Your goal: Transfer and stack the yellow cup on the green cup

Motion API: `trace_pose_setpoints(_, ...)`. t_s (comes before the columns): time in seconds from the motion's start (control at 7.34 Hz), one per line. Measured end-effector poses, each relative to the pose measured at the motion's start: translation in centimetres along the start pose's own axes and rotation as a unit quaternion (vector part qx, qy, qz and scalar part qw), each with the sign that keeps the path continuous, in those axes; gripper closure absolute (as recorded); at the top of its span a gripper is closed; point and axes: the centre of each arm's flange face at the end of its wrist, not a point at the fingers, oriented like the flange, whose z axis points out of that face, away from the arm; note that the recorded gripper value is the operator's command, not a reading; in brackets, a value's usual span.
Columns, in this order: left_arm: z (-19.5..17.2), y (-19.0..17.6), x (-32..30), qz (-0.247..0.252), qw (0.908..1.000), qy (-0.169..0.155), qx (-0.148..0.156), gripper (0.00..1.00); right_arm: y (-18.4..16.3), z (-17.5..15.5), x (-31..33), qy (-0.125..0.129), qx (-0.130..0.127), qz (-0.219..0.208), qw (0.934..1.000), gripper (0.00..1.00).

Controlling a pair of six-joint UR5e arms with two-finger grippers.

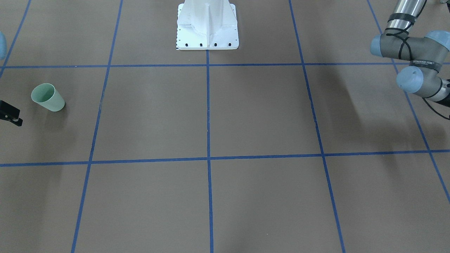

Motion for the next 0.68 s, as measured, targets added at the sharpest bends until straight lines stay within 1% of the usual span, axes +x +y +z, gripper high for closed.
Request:
trace_pose_setpoints(0.14, -3.3, -1.5, 4.9, 0.003, 0.9982, 0.059, 0.009, 0.87, -0.6, -0.3, -1.1, -0.003, 0.005, -0.001, 1.0, 0.0)
trace_pose_setpoints(0.27, -7.9, -3.2, 10.1, 0.006, 0.9924, 0.122, 0.01, 0.86, -1.3, -0.2, -2.8, -0.006, 0.006, -0.001, 1.0, 0.0)
trace_pose_setpoints(0.41, -13.4, -4.4, 14.6, 0.015, 0.9812, 0.192, 0.006, 0.82, -2.2, -0.1, -5.2, -0.011, 0.009, 0.0, 0.9999, 0.0)
trace_pose_setpoints(0.54, -19.5, -5.3, 18.4, 0.032, 0.9622, 0.27, 0.0, 0.82, -3.2, -0.4, -7.6, -0.018, 0.014, 0.003, 0.9997, 0.0)
trace_pose_setpoints(0.68, -25.3, -5.3, 20.9, 0.041, 0.9344, 0.354, -0.014, 0.82, -4.5, -0.8, -10.8, -0.027, 0.02, 0.01, 0.9994, 0.0)
